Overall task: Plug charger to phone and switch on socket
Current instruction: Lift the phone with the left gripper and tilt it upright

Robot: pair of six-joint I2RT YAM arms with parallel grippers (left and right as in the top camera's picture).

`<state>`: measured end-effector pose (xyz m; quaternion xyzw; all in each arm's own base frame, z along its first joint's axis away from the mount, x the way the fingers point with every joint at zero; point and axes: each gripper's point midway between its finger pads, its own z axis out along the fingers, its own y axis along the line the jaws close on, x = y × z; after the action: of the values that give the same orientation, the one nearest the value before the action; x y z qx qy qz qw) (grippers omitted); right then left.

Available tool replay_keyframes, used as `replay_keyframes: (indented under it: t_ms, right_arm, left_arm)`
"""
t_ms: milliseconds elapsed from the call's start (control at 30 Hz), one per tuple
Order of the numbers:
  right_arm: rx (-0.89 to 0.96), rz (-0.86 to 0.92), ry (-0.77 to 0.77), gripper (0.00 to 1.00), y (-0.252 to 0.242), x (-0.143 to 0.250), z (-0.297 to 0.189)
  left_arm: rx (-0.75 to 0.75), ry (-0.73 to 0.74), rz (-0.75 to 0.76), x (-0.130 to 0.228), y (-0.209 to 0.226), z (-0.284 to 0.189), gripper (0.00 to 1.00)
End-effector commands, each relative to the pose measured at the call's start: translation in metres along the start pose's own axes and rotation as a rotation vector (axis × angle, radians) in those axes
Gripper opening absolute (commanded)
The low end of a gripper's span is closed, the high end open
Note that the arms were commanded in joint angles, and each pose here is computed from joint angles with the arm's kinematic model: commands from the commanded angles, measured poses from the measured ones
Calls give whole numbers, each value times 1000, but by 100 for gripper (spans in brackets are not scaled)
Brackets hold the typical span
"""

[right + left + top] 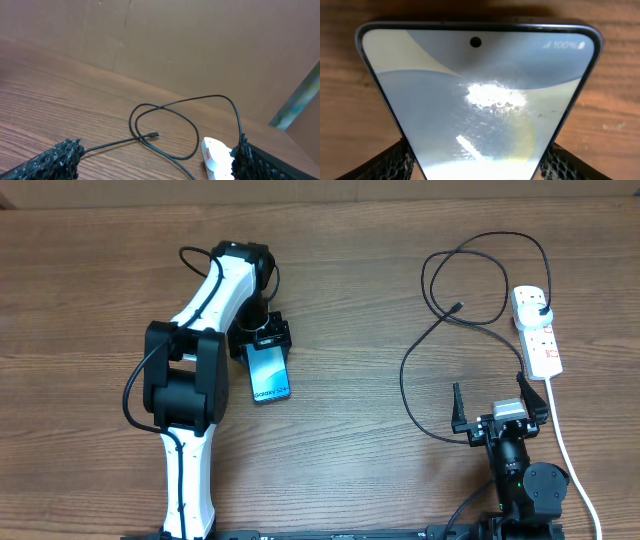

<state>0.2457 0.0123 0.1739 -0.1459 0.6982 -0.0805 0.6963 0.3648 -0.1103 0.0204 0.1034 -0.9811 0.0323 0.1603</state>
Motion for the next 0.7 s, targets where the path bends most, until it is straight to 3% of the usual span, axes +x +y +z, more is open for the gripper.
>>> replay_keyframes:
  t_ms: [0, 133, 333, 667]
  right_arm:
    - [11, 0, 1, 100, -1, 3, 0]
    - [11, 0, 1, 100, -1, 3, 0]
    - [11, 0, 1, 100, -1, 3, 0]
    - [11, 0, 1, 100, -1, 3, 0]
  left_arm:
    - [29, -1, 18, -3, -3, -13, 54]
    - [53, 32, 30, 6, -7, -22, 53]
    - [233, 123, 118, 27, -36, -32, 52]
    - [413, 256, 131, 57, -60, -47, 51]
